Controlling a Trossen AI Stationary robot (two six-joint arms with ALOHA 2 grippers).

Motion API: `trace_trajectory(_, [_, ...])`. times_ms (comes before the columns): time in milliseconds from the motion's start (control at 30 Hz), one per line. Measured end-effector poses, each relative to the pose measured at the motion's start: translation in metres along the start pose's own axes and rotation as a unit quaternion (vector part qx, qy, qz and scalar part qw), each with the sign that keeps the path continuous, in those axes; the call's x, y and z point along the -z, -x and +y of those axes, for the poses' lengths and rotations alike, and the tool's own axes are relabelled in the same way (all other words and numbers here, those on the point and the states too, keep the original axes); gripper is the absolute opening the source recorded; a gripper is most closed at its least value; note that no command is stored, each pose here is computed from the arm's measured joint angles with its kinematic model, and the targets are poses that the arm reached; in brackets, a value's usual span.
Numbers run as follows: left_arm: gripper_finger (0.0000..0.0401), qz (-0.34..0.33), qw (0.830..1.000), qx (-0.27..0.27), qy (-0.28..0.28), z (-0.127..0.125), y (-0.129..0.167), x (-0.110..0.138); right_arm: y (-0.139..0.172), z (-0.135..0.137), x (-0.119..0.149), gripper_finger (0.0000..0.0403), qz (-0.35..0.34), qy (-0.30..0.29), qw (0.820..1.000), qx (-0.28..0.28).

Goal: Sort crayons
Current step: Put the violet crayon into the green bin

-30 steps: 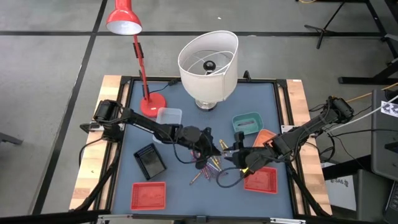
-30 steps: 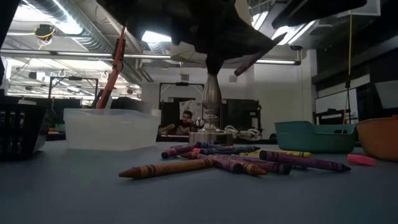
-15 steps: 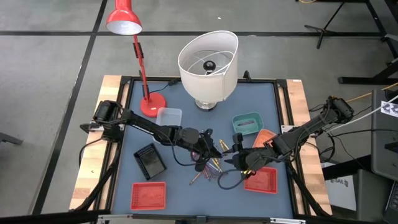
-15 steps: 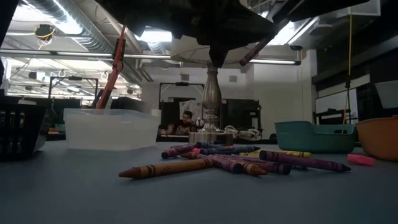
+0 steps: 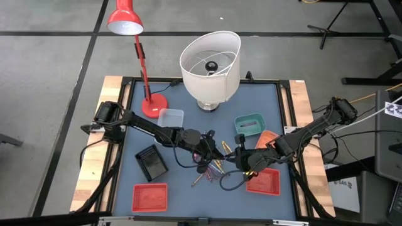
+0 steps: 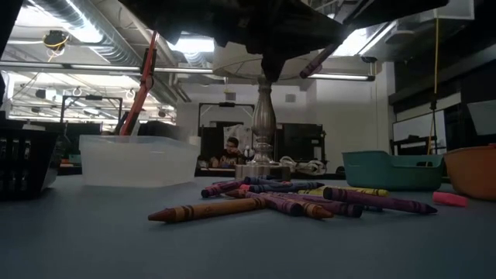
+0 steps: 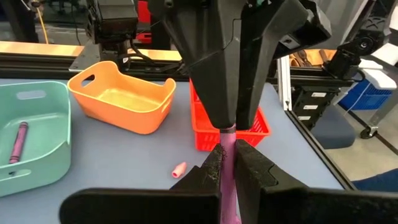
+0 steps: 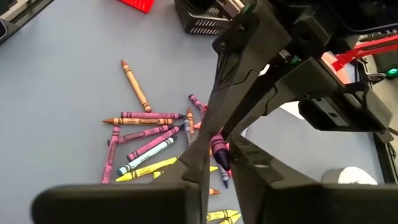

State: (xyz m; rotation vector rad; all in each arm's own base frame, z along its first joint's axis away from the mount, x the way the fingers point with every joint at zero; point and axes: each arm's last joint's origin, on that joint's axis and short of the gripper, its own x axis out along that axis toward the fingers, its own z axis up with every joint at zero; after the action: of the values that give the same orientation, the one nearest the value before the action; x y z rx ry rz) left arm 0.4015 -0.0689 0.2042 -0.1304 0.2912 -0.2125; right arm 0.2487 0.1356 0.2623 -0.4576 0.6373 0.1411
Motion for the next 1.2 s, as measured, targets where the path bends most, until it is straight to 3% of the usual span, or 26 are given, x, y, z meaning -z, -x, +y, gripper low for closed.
trace_trajectory(233, [0.0006,0.0,1.0,0.002,-0.001,-0.002,0.0,0.0,0.0,0.0,0.0,0.0023,0.0,0.0,1.0,0.0])
trace_trajectory(467, [0.0012,0.001,1.0,0.002,0.0,-0.002,0.0,0.0,0.0,0.0,0.0,0.0021,0.0,0.0,1.0,0.0])
trace_trajectory(933, [0.012,0.0,1.0,-0.007,0.0,-0.001,0.0,0.0,0.006,-0.004,0.007,0.0022,0.031,0.01,0.999,0.021])
trace_trajectory(1200, [0.0145,-0.008,0.996,-0.083,0.0,0.004,0.0,0.0,0.039,-0.019,0.02,0.0023,0.071,-0.022,0.996,0.045])
